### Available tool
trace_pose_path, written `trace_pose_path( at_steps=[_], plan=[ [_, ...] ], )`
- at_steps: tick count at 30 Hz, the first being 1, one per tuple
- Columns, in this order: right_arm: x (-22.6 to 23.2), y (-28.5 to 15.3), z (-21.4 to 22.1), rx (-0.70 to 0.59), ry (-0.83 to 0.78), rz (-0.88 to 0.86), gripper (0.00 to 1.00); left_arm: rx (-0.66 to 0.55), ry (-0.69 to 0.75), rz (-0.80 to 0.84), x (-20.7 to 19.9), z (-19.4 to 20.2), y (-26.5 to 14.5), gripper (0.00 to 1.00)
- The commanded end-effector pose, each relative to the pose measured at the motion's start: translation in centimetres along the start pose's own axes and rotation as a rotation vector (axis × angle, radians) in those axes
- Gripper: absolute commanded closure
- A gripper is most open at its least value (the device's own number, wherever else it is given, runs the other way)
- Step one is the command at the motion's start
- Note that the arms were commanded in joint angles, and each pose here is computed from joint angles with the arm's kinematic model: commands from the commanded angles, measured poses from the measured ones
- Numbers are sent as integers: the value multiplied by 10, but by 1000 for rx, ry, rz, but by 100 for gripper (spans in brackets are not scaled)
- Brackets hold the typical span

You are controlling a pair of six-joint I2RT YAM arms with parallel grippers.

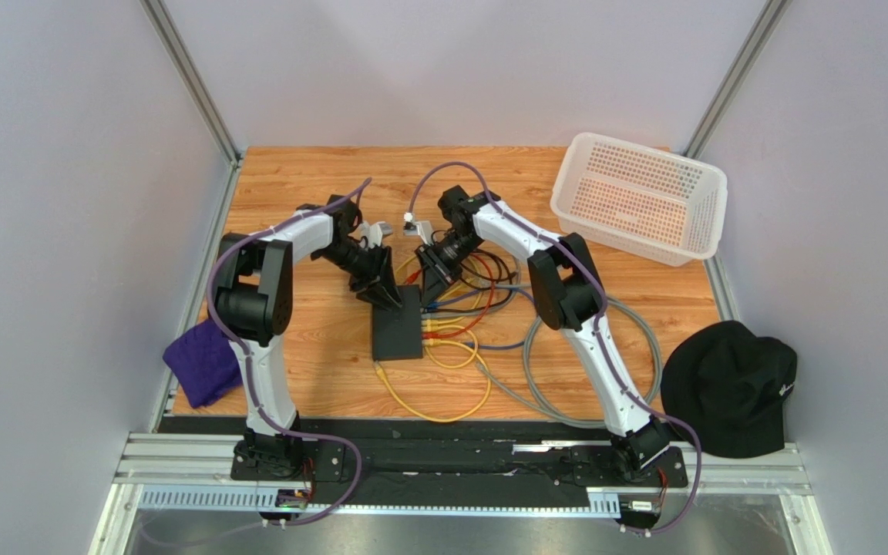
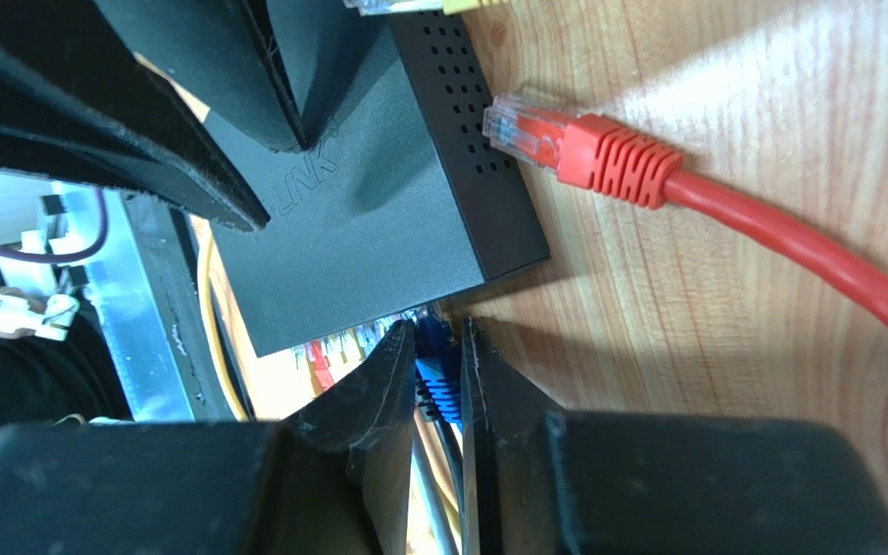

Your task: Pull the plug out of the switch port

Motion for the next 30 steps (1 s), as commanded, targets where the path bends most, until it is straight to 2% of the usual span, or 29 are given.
trace_pose_path(
  at_steps=[1, 3, 6, 13, 16, 20, 26, 27, 30],
  plan=[
    [-35, 13, 29, 129, 50, 156, 100, 1, 41, -85, 14, -5, 9, 59],
    [-38, 3, 9, 45, 48, 185, 100, 0, 41, -85, 14, -6, 9, 59],
    [-39, -4, -1, 3, 19, 209, 100, 1, 43, -83, 14, -7, 9, 59],
    [-45, -5, 30, 157, 23, 176, 100, 6, 40, -79, 15, -6, 10, 59],
    [-46, -19, 28, 114, 35, 154, 100, 2, 45, -85, 14, -6, 8, 59],
    [-35, -27, 17, 57, -78, 150, 100, 6, 45, -88, 14, -7, 8, 59],
    [-3, -42, -22, -112, -157, 124, 99, 7, 46, -93, 14, -12, 8, 60],
    [3, -46, -32, -153, -178, 126, 95, 5, 49, -91, 13, -14, 7, 60],
    [26, -65, -44, -223, -184, 139, 74, 4, 58, -97, 13, -17, 6, 60]
  ],
)
Point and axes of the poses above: each gripper's point midway between its finger pads, its own y axis out along the fingers, its own x axis along the line the jaws close on, z = x × y, the point moved 10 cm from there along -y, back along the fingers, and after that the axes turned 4 degrees about y, right-handed, at the moved point
